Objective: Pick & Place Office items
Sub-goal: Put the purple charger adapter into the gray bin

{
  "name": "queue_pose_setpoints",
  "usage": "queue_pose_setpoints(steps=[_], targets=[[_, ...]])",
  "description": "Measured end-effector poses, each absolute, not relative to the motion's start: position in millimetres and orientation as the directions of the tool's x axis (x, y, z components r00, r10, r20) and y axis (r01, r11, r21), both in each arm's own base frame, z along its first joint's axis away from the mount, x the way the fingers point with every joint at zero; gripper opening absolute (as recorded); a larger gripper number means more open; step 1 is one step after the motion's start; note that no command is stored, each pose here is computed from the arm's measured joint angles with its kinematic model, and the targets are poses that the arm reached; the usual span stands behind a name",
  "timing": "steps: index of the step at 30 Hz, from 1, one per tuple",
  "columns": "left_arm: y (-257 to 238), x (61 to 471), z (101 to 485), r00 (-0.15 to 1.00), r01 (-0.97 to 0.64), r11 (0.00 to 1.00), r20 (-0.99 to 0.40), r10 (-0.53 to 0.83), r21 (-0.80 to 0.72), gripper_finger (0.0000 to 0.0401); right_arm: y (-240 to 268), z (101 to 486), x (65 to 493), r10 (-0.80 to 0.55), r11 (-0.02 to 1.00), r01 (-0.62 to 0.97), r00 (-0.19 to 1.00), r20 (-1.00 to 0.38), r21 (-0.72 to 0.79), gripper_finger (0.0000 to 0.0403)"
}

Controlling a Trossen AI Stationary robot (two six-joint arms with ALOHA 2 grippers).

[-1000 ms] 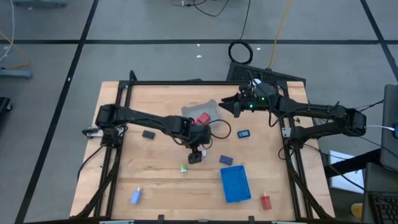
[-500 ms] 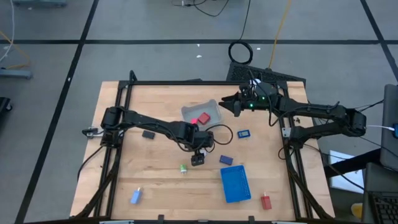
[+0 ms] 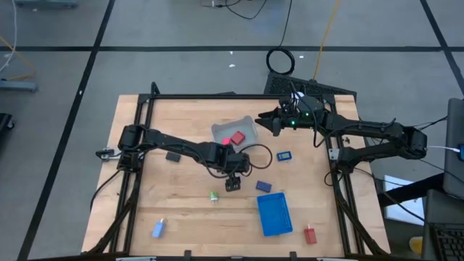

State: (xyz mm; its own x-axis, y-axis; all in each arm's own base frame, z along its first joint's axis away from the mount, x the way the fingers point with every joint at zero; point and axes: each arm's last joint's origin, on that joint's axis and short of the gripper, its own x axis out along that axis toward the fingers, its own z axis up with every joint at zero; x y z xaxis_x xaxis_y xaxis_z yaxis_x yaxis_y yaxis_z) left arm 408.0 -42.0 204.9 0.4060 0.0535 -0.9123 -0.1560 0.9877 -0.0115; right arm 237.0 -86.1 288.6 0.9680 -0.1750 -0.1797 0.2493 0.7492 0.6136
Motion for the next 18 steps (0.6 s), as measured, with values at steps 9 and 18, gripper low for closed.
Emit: queue_pose_setpoints(steps=[9,18], targets=[[-56,407,206,0.418,-0.134,0.99,-0.908,0.019,-0.04,0.0323,-86,289,237,-0.175,0.764,0.249,0.968,-0.18,0.596,0.0242],[-61,413,198,0.438,-0.127,0.991,-0.899,0.012,-0.048,0.0332,-87,289,237,-0.179,0.768,0.251,0.968,-0.178,0.59,0.0242]])
